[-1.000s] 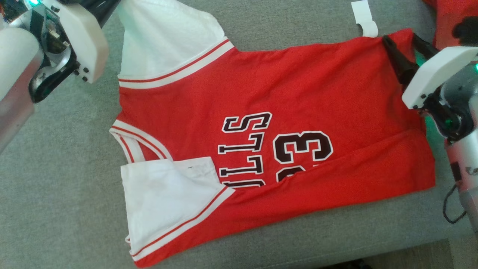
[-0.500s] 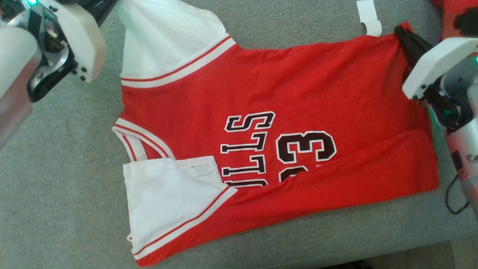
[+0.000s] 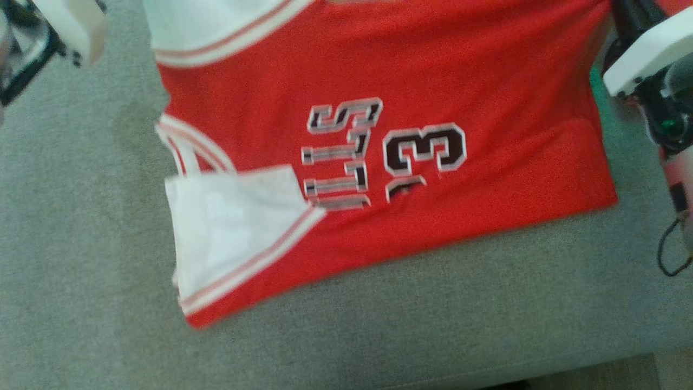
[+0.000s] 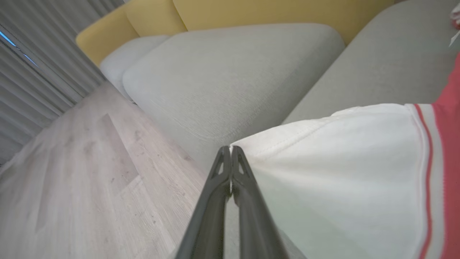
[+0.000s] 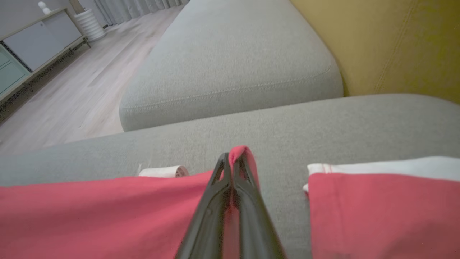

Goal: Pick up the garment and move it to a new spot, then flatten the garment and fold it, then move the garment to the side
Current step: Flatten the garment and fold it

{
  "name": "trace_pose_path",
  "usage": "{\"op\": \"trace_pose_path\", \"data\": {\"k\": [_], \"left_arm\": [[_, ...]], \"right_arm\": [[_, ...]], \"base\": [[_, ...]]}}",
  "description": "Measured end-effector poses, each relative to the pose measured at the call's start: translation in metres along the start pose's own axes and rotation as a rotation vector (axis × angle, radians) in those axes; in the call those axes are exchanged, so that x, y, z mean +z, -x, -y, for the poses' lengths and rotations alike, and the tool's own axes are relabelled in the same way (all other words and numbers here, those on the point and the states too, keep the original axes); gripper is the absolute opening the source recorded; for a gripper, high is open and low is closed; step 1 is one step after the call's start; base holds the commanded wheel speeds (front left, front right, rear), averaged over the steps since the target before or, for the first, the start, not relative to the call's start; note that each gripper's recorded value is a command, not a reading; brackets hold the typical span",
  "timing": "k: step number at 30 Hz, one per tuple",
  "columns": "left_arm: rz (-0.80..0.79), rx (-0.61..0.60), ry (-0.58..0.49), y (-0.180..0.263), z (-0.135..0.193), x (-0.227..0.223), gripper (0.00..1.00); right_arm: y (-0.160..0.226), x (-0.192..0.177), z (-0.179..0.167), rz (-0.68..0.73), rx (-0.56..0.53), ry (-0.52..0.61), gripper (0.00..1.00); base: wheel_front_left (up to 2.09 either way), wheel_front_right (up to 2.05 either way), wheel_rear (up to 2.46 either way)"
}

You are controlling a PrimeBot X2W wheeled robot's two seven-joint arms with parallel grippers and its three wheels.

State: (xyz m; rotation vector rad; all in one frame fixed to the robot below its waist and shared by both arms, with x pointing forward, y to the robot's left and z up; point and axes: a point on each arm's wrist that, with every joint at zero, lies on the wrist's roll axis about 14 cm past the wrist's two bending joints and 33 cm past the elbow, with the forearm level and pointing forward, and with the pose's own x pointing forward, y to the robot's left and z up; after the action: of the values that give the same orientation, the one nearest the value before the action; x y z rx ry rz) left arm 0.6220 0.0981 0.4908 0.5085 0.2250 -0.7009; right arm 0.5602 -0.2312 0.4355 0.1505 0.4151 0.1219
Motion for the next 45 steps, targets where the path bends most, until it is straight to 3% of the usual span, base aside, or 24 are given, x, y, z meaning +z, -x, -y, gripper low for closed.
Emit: {"op": "trace_pose_path", "data": {"k": [3, 9, 24, 41, 42, 43, 44, 45], "left_arm": [[0.05, 0.043, -0.002, 0.004, -0.013, 0.016, 0.0], [0.069, 0.044, 0.019, 0.015, -0.004, 0.021, 0.0], [0.054, 0.002, 0.123, 0.083, 0.044, -0.011, 0.0], [-0.006, -0.041, 0.368, 0.158, 0.162, -0.054, 0.0], [-0.014, -0.044, 0.379, 0.161, 0.167, -0.057, 0.0], [-0.021, -0.046, 0.388, 0.162, 0.171, -0.06, 0.0], [-0.027, -0.044, 0.402, 0.164, 0.173, -0.063, 0.0], [-0.035, -0.041, 0.414, 0.165, 0.176, -0.065, 0.0]], "right_arm": [[0.003, 0.012, 0.003, 0.023, 0.0, 0.022, 0.0], [0.007, 0.017, 0.0, 0.023, 0.015, 0.038, 0.0], [0.039, -0.019, -0.005, -0.031, 0.046, 0.023, 0.0], [0.1, -0.085, 0.006, -0.133, 0.013, -0.051, 0.0], [0.103, -0.089, 0.006, -0.138, 0.009, -0.054, 0.06], [0.105, -0.093, 0.007, -0.149, 0.005, -0.06, 0.33], [0.107, -0.097, 0.006, -0.155, 0.002, -0.07, 0.49], [0.108, -0.1, 0.006, -0.161, -0.003, -0.075, 1.0]], "base": [[0.0, 0.0, 0.0], [0.0, 0.0, 0.0], [0.0, 0.0, 0.0], [0.0, 0.0, 0.0], [0.0, 0.0, 0.0], [0.0, 0.0, 0.0], [0.0, 0.0, 0.0], [0.0, 0.0, 0.0]]}}
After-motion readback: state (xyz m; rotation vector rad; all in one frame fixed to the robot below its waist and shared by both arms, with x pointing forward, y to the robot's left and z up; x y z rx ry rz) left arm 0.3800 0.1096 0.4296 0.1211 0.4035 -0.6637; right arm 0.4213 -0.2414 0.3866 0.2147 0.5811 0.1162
